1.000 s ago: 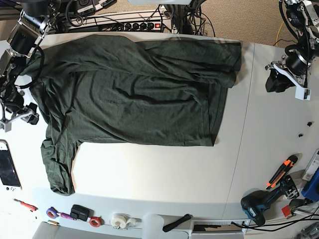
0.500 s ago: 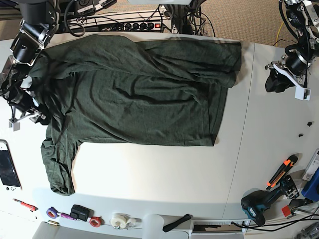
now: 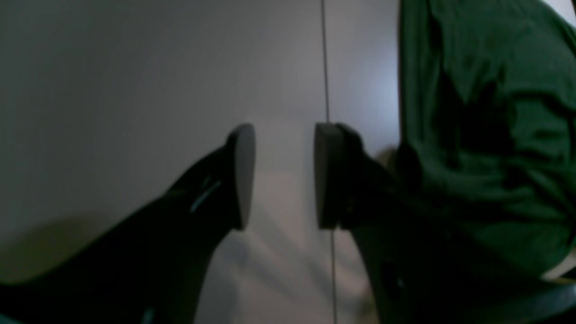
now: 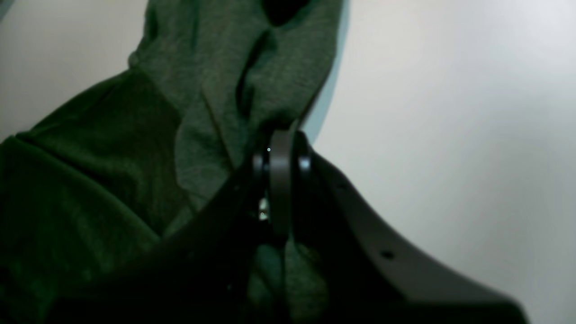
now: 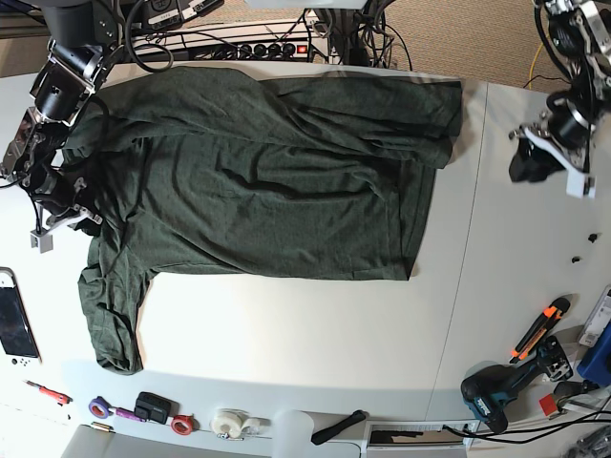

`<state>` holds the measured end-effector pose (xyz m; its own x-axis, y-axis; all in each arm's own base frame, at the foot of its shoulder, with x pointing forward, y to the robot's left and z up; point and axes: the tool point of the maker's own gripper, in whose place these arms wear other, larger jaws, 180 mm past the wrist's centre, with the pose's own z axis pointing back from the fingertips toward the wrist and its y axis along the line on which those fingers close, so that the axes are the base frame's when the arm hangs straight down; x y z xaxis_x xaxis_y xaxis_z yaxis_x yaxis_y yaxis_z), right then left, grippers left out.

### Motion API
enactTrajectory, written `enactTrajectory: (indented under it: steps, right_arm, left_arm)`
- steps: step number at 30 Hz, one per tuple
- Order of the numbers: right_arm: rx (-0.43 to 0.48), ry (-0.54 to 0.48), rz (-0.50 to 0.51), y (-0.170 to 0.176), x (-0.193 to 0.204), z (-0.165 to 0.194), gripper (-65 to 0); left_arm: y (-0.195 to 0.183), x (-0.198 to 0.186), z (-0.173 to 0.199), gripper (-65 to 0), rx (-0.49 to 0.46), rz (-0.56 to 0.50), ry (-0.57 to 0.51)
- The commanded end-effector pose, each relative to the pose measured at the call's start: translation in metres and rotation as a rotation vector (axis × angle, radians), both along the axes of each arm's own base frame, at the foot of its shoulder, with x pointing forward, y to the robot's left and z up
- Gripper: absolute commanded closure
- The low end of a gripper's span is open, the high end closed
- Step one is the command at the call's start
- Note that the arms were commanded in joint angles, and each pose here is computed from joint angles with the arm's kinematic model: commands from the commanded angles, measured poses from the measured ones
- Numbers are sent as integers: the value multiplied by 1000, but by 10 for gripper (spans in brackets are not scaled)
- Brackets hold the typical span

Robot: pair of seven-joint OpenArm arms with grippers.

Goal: Layout the t-shirt on the table in an organized manner, then fold the t-shirt properly
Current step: 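Move the left gripper to the shirt's hem and grasp it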

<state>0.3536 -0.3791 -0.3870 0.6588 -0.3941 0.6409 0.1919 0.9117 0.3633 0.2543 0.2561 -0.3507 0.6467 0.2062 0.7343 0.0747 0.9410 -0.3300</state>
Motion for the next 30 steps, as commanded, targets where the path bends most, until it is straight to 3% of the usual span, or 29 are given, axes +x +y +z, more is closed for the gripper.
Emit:
enactTrajectory:
  steps: [1, 4, 8, 12, 17, 21, 30]
  right_arm:
    - [-36, -14, -15, -15, 3, 13, 0]
    - [-37, 1, -13, -15, 1, 11, 0]
    - [-56, 42, -58, -23, -4, 5, 0]
    - [-59, 43, -60, -23, -4, 5, 0]
    - [-60, 44, -60, -24, -4, 5, 0]
    - [-59, 43, -60, -23, -4, 5, 0]
    - [-60, 38, -62, -24, -3, 6, 0]
  left_arm:
    - [6, 16, 18, -232, -5, 17, -69]
    - [13, 38, 25, -232, -25, 34, -102]
    - [13, 66, 11, -232, -78, 47, -68]
    - [-17, 96, -18, -235, -144, -8, -11]
    - [-58, 132, -45, -339, -166, -87, 75]
    - [-86, 155, -54, -342, -189, -120, 147]
    - [-144, 144, -54, -342, -277, -347, 248]
